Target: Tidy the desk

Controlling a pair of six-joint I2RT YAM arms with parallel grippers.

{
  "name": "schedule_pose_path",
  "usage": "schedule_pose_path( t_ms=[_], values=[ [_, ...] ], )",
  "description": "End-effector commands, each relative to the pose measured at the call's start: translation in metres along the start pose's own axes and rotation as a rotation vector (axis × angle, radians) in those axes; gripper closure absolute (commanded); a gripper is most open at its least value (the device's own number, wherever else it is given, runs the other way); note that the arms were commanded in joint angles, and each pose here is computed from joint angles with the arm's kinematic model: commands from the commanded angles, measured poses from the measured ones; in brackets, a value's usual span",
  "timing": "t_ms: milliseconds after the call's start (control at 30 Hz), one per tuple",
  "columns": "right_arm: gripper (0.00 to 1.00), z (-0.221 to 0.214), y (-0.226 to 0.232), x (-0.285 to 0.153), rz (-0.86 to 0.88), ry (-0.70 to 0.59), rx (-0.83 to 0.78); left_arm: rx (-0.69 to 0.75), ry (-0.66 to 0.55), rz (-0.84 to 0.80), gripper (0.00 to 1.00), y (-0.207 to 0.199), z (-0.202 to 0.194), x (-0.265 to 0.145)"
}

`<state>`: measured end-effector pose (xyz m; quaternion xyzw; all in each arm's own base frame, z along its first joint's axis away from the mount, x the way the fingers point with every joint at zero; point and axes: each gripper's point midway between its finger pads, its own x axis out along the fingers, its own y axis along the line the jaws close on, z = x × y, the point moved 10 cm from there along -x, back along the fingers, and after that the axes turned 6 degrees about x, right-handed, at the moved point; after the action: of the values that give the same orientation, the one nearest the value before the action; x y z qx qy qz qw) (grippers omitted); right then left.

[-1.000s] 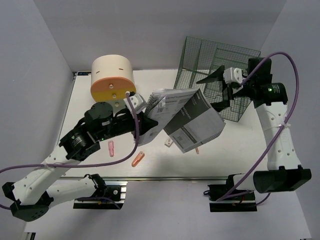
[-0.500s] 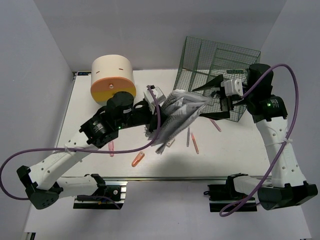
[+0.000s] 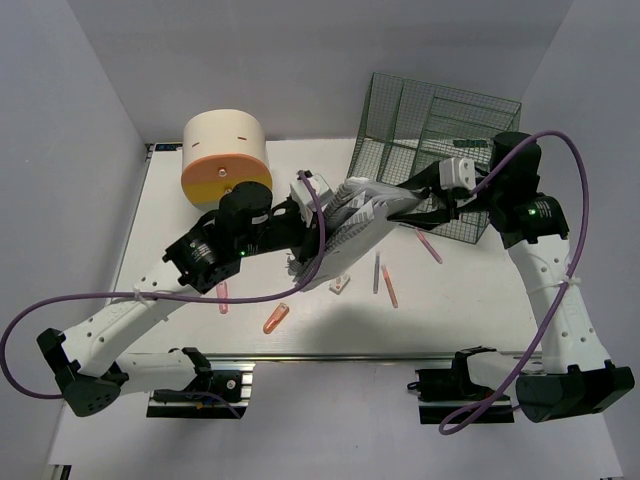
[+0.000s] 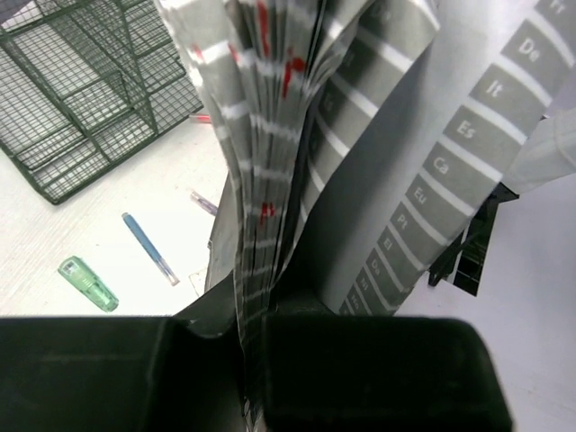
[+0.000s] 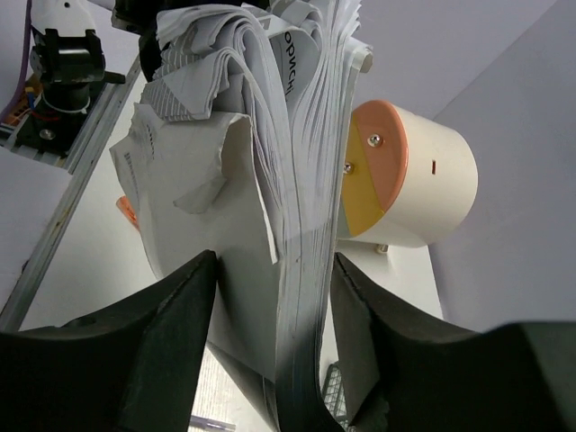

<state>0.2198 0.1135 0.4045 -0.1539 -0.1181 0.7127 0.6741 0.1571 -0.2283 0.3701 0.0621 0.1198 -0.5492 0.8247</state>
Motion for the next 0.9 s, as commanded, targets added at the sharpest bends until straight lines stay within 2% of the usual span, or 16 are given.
schedule_pose_path(
  t_ms=[0, 100, 333, 400, 467, 567, 667, 767, 800, 833, 867],
  values=[
    [0.67, 0.004, 0.005, 0.007, 0.037, -0.017, 0.001, 0.076, -0.246, -0.027, 1.00, -0.005, 0.048, -0.007],
    [1.00, 0.002, 0.004, 0.008, 0.032, -0.007, 0.005, 0.077, -0.236, -0.024, 1.00, -0.004, 0.046, -0.003],
    [1.00, 0.006, 0.001, 0.006, 0.000, 0.012, 0.043, 0.059, -0.211, 0.077, 1.00, 0.005, 0.040, 0.002],
    [1.00, 0.006, -0.002, 0.005, -0.033, 0.032, 0.075, 0.050, -0.207, 0.113, 0.93, 0.007, 0.038, 0.001],
    [1.00, 0.008, -0.006, 0.004, -0.061, 0.046, 0.094, 0.042, -0.215, 0.162, 0.79, 0.009, 0.037, -0.004],
    [1.00, 0.009, -0.008, 0.005, -0.060, 0.056, 0.118, 0.040, -0.221, 0.190, 0.78, 0.011, 0.031, -0.005],
    [1.00, 0.010, -0.006, 0.006, -0.037, 0.058, 0.113, 0.051, -0.222, 0.178, 0.83, 0.010, 0.029, -0.006],
    [1.00, 0.009, -0.005, 0.008, -0.020, 0.092, 0.092, 0.080, -0.209, 0.134, 0.93, 0.008, 0.030, -0.003],
    [0.97, 0.009, -0.006, 0.009, -0.013, 0.102, 0.053, 0.089, -0.200, 0.127, 1.00, 0.009, 0.029, -0.001],
    [0.92, 0.005, -0.007, 0.009, -0.018, 0.129, 0.051, 0.094, -0.206, 0.123, 1.00, 0.009, 0.033, -0.001],
    [0.83, 0.006, -0.005, 0.010, -0.010, 0.139, 0.058, 0.098, -0.207, 0.117, 1.00, 0.008, 0.034, -0.002]
  ],
)
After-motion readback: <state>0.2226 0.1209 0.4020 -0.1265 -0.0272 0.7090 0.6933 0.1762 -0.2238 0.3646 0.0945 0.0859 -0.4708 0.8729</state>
